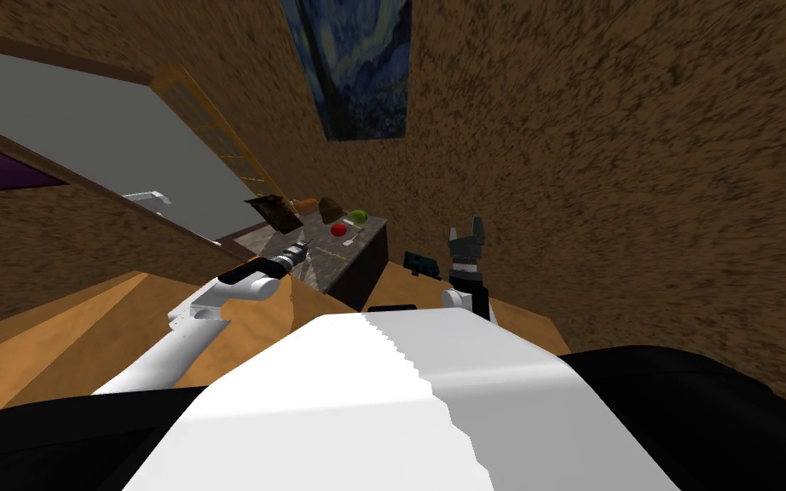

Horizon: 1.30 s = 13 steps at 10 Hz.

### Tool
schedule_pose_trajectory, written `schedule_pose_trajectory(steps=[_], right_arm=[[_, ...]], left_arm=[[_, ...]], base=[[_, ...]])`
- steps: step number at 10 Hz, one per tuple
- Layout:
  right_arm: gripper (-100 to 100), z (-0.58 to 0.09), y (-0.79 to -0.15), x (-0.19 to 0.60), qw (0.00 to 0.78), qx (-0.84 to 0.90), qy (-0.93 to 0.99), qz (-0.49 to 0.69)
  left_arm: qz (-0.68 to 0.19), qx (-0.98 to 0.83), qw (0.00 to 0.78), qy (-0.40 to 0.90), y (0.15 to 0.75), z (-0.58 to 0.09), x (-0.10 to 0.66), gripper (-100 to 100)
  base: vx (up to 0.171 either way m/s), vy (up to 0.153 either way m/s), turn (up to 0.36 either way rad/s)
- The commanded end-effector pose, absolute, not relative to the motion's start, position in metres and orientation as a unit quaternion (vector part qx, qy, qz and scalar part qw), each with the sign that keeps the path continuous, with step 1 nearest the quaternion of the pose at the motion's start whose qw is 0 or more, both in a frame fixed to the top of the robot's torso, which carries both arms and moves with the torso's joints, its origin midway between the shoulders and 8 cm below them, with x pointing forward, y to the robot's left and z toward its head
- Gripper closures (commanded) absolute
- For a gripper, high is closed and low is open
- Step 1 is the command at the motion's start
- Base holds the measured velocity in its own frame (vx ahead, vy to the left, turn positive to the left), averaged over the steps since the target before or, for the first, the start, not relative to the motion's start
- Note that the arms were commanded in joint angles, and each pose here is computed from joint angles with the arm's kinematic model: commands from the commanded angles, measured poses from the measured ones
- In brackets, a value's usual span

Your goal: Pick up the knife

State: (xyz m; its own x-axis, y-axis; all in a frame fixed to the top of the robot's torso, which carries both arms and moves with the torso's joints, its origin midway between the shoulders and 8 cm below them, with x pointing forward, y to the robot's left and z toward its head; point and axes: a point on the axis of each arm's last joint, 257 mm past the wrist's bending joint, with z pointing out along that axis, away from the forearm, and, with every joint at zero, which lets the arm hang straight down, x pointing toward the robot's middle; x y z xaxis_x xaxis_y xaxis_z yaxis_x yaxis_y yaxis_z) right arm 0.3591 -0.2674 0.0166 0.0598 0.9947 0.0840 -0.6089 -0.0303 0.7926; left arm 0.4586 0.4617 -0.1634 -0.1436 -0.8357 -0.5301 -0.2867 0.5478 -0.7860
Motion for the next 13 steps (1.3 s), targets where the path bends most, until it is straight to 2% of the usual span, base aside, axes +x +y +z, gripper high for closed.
schedule_pose_trajectory(steps=[1, 13], right_arm=[[0, 0.017, -0.267, 0.359, 0.639, 0.349, 0.277, 0.627], [0, 0.016, -0.267, 0.359, 0.639, 0.349, 0.277, 0.627]], left_arm=[[-0.247, -0.404, 0.508, 0.719, 0.47, -0.169, 0.457, -100], [-0.145, -0.459, 0.408, 0.776, 0.519, -0.216, 0.426, -100]], base=[[0.009, 0.009, -0.115], [0.024, 0.005, -0.072]])
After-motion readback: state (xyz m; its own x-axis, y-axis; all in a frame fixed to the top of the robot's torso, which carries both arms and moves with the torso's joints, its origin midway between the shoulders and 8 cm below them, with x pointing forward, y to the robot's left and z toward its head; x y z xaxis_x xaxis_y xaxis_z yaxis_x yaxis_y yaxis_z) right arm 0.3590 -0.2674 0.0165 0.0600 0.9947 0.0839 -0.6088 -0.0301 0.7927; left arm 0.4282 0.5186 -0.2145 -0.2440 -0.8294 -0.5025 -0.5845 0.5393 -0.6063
